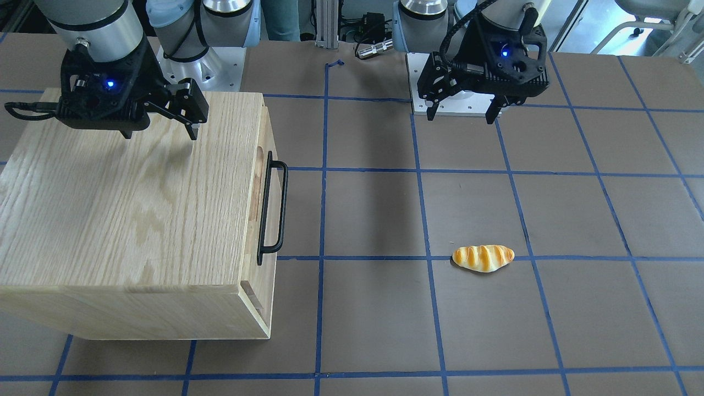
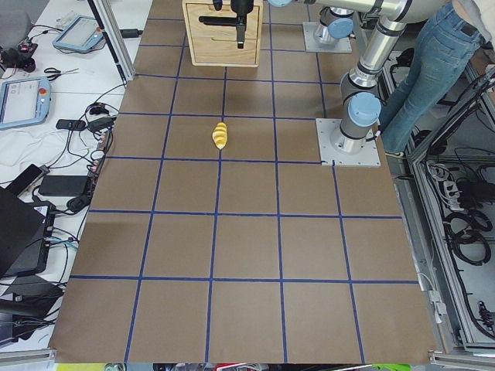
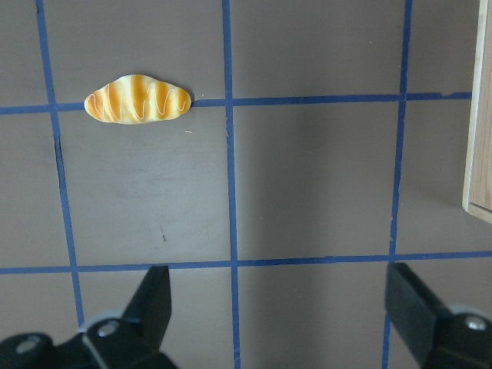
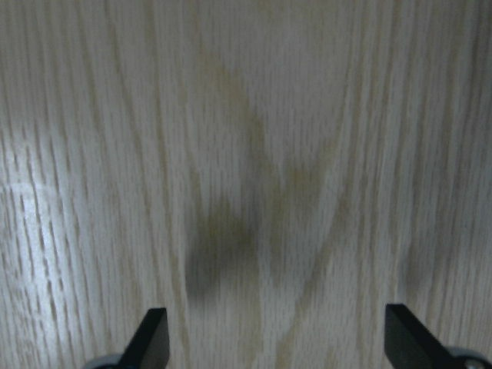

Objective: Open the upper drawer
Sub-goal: 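Move the left gripper toward the black handle of the wooden drawer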

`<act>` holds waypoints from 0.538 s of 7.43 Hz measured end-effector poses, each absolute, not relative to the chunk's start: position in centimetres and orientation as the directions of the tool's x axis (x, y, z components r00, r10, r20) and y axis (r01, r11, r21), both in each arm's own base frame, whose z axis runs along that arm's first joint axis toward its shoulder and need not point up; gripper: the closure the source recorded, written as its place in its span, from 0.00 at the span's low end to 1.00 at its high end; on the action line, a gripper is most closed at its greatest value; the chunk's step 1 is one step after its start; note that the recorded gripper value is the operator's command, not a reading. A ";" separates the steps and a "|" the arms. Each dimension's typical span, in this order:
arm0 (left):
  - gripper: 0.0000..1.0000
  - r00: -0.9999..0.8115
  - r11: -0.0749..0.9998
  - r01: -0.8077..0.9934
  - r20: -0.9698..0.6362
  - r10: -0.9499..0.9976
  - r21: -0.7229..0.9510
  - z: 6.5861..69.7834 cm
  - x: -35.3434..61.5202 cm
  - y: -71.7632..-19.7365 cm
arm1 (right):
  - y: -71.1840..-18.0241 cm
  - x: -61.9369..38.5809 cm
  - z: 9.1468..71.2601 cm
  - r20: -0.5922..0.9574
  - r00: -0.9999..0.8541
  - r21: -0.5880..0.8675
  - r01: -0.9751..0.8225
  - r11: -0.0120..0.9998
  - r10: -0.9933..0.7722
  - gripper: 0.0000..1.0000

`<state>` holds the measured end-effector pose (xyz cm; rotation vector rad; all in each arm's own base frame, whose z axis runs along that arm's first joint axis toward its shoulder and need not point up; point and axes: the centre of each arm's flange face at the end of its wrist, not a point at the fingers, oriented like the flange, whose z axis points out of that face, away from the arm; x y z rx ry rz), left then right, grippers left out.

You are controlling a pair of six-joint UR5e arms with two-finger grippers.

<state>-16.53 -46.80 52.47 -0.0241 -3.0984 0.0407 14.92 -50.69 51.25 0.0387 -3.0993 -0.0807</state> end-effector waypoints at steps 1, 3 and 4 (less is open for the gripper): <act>0.00 -0.998 1.000 0.019 0.060 0.020 -0.021 52.1 -17.3 -47.1 | -50.7 14.9 51.3 0.040 -0.999 0.052 -0.024 0.998 -0.026 0.00; 0.00 -0.993 0.999 0.042 0.111 0.045 -0.031 50.4 -20.4 -48.5 | -50.7 14.9 51.2 0.040 -0.999 0.053 -0.024 0.998 -0.026 0.00; 0.00 -0.987 0.997 0.057 0.147 0.063 -0.044 49.4 -22.8 -49.2 | -50.7 14.9 51.2 0.040 -0.999 0.053 -0.024 0.998 -0.026 0.00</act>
